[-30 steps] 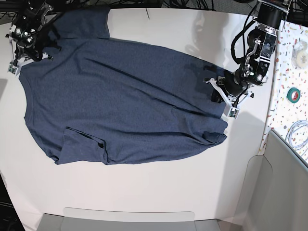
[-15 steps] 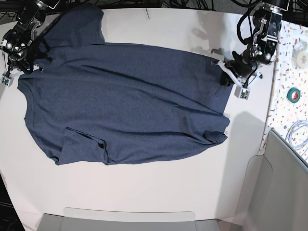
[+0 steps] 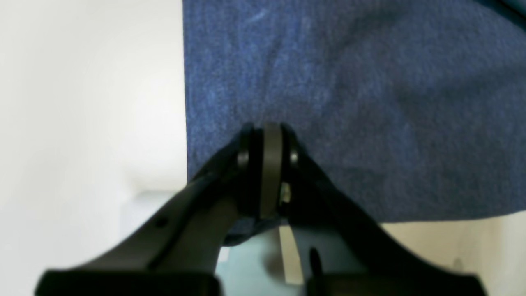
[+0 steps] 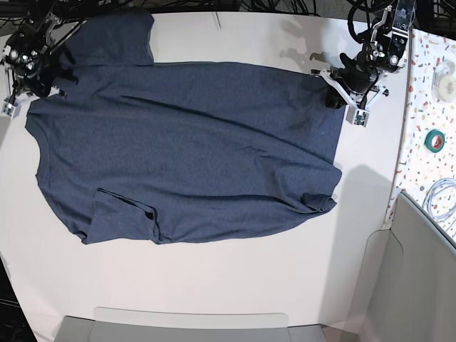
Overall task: Layout the t-shirt on the table in an organized manner, then fold the t-shirt properly
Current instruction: 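Hold the shirt corners with both grippers and drag them to straighten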
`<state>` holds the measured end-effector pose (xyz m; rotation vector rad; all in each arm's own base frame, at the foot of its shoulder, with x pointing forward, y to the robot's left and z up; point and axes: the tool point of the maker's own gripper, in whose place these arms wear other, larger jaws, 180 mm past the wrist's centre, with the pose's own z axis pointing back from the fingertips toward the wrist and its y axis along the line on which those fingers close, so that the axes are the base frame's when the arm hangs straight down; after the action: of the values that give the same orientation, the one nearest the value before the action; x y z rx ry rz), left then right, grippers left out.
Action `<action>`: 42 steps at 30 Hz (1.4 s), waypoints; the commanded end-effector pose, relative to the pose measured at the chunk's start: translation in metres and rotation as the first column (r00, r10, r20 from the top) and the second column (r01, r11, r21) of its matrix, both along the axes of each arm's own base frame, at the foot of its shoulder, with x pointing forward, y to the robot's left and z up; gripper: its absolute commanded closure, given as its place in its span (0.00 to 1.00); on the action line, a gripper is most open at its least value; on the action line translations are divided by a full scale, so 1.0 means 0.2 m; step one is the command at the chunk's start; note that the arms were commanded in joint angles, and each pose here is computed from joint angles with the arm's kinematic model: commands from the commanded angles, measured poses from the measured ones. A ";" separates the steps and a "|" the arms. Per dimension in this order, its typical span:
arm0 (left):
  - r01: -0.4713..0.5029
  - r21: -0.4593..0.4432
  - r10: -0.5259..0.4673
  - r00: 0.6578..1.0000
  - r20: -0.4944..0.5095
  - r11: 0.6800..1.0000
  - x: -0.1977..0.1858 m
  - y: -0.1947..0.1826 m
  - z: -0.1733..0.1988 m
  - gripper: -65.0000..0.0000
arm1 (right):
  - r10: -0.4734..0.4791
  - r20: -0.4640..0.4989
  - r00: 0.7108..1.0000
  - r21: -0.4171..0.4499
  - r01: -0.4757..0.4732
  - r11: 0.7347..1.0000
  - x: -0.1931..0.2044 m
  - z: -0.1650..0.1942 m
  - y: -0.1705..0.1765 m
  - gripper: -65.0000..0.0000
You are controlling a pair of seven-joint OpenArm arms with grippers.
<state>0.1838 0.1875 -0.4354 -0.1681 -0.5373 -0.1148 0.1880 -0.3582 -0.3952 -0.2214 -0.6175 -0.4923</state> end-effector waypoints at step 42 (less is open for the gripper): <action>0.092 0.017 -0.083 0.948 -0.307 0.996 -0.51 -0.01 -0.10 0.94 | 0.135 0.004 0.991 0.004 -0.135 0.991 -0.08 0.19 -0.06 1.00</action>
<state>0.1371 0.1804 -0.4338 -0.2009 -0.4650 -0.1545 0.1622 -0.3623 -0.3739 -0.1471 -0.5766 -0.3826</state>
